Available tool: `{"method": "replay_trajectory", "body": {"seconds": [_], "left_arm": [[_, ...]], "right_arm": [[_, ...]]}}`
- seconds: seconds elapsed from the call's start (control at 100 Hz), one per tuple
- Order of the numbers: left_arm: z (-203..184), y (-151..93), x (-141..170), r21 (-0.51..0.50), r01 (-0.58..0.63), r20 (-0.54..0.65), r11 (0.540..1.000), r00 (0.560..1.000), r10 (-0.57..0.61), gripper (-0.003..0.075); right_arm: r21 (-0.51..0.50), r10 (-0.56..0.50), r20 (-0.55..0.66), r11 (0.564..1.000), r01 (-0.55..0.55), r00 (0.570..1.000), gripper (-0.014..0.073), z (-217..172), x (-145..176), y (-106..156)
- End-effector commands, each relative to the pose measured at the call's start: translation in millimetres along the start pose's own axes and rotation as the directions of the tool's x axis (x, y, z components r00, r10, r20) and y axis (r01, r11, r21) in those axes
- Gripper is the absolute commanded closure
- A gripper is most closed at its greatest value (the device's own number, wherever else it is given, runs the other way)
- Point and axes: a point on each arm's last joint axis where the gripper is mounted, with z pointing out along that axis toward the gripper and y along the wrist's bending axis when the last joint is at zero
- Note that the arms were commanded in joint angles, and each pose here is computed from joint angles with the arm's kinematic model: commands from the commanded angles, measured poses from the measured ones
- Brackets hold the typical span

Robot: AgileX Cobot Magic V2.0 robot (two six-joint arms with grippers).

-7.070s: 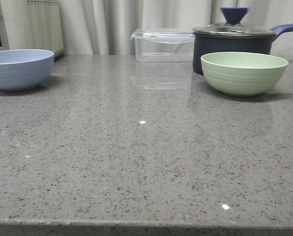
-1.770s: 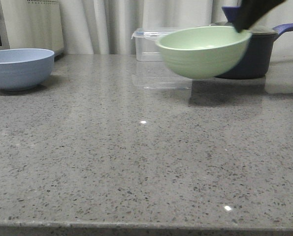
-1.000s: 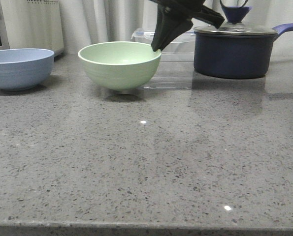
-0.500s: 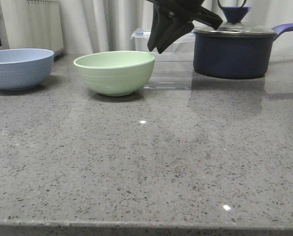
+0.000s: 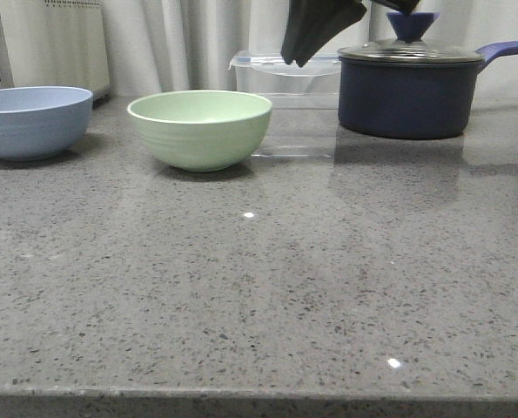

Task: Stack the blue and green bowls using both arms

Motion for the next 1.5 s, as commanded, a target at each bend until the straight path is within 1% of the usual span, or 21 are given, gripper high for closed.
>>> {"method": "replay_trajectory", "body": {"seconds": [0.0,0.09,0.2,0.28,0.36,0.48,0.58,0.76,0.96,1.0,1.07,1.13,1.25,1.37,1.49], "left_arm": [[-4.0,-1.2,-18.6,0.008,0.007,0.113,1.000,0.994,-0.008,0.0406],[-4.0,-1.2,-18.6,0.008,0.007,0.113,1.000,0.994,-0.008,0.0406],[-4.0,-1.2,-18.6,0.008,0.007,0.113,1.000,0.994,-0.008,0.0406],[-4.0,-1.2,-18.6,0.008,0.007,0.113,1.000,0.994,-0.008,0.0406],[-4.0,-1.2,-18.6,0.008,0.007,0.113,1.000,0.994,-0.008,0.0406],[-4.0,-1.2,-18.8,0.008,0.007,0.116,1.000,0.993,-0.008,0.0406],[-4.1,-1.1,-19.5,0.008,0.007,0.123,1.000,0.992,-0.008,0.0406],[-4.2,-1.1,-20.2,0.008,0.007,0.131,1.000,0.991,-0.008,0.0406],[-3.7,-1.1,-20.1,0.008,0.007,0.129,1.000,0.992,-0.008,0.0406],[-2.5,-1.1,-20.4,0.006,-0.009,0.124,1.000,0.992,0.008,0.0406],[1.9,-1.3,-23.9,0.007,-0.016,0.081,1.000,0.997,0.016,0.0406],[8.3,-1.6,-30.0,0.010,-0.020,0.017,1.000,1.000,0.020,0.0406],[30.3,-1.5,-57.1,0.010,-0.036,-0.079,0.999,0.996,0.037,0.0406],[59.9,-1.9,-81.0,0.016,-0.035,-0.182,0.999,0.983,0.038,0.0406],[93.7,-2.0,-96.6,0.021,-0.034,-0.279,0.999,0.959,0.039,0.0406]], "right_arm": [[-0.012,-0.034,0.098,0.999,0.036,0.995,0.0621,-34.7,-1.3,7.3],[-0.006,-0.032,0.085,0.999,0.032,0.996,0.0680,-33.9,10.7,4.8],[0.000,-0.039,0.063,0.999,0.039,0.997,0.0675,-25.8,26.7,1.6],[-0.016,-0.075,0.054,0.997,0.076,0.996,0.0675,-14.9,35.9,6.0],[-0.044,-0.087,0.055,0.995,0.090,0.995,0.0675,-2.9,42.9,14.4],[-0.059,-0.106,0.071,0.992,0.110,0.992,0.0675,9.8,44.7,25.9],[-0.069,-0.113,0.059,0.991,0.117,0.992,0.0675,20.0,47.1,31.4],[-0.079,-0.099,0.039,0.992,0.101,0.994,0.0675,29.5,48.6,31.4],[-0.079,-0.098,0.043,0.992,0.101,0.994,0.0675,29.4,48.2,31.5],[-0.079,-0.098,0.043,0.992,0.101,0.994,0.0675,29.4,48.2,31.5],[-0.079,-0.098,0.043,0.992,0.101,0.994,0.0675,29.4,48.2,31.5],[-0.079,-0.098,0.043,0.992,0.101,0.994,0.0675,29.4,48.2,31.5],[-0.080,-0.098,0.036,0.992,0.101,0.995,0.0675,29.5,48.9,31.5],[-0.080,-0.099,0.030,0.992,0.101,0.995,0.0675,29.5,49.4,31.5],[-0.081,-0.099,0.028,0.992,0.101,0.995,0.0675,29.5,49.7,31.5]]}}
